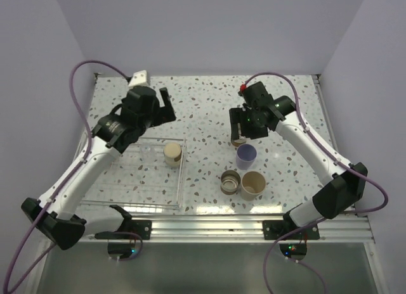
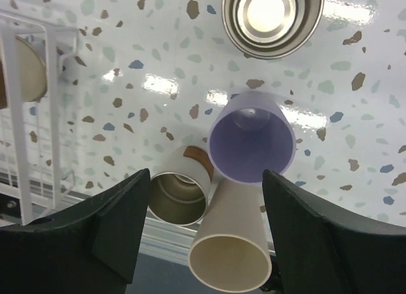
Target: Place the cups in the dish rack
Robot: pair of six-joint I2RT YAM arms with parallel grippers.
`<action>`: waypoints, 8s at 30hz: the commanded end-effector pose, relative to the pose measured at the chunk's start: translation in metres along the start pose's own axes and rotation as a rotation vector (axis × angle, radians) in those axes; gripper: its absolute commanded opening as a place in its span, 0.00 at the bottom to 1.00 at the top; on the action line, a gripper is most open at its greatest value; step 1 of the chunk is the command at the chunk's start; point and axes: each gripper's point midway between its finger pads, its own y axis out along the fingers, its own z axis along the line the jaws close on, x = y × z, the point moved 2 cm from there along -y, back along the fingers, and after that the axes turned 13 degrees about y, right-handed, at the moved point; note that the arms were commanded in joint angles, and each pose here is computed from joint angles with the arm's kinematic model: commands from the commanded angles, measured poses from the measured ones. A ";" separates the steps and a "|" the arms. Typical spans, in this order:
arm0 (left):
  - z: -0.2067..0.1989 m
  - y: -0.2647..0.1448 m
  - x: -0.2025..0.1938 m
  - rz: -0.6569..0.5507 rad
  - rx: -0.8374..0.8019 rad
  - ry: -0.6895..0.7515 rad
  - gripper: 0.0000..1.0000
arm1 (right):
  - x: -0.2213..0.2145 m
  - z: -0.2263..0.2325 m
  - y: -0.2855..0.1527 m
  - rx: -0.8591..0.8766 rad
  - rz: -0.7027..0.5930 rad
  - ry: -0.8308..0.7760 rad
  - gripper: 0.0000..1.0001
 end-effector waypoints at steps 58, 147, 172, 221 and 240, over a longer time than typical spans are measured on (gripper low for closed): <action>-0.084 0.005 -0.034 0.015 -0.330 0.217 0.99 | -0.032 -0.040 0.062 -0.265 0.072 -0.002 0.00; -0.067 -0.220 0.111 -0.755 -1.063 -0.188 1.00 | 0.013 0.223 -0.296 1.749 0.403 0.202 0.00; -0.066 -0.214 0.109 -0.730 -1.044 -0.203 0.14 | 0.009 0.224 -0.278 1.673 0.372 0.198 0.56; 0.149 0.007 -0.099 0.188 0.448 -0.024 0.00 | -0.007 0.093 -0.137 0.614 0.020 0.026 0.98; 0.156 0.042 -0.110 0.104 0.424 -0.024 0.36 | -0.008 0.084 -0.122 0.549 0.020 0.017 0.98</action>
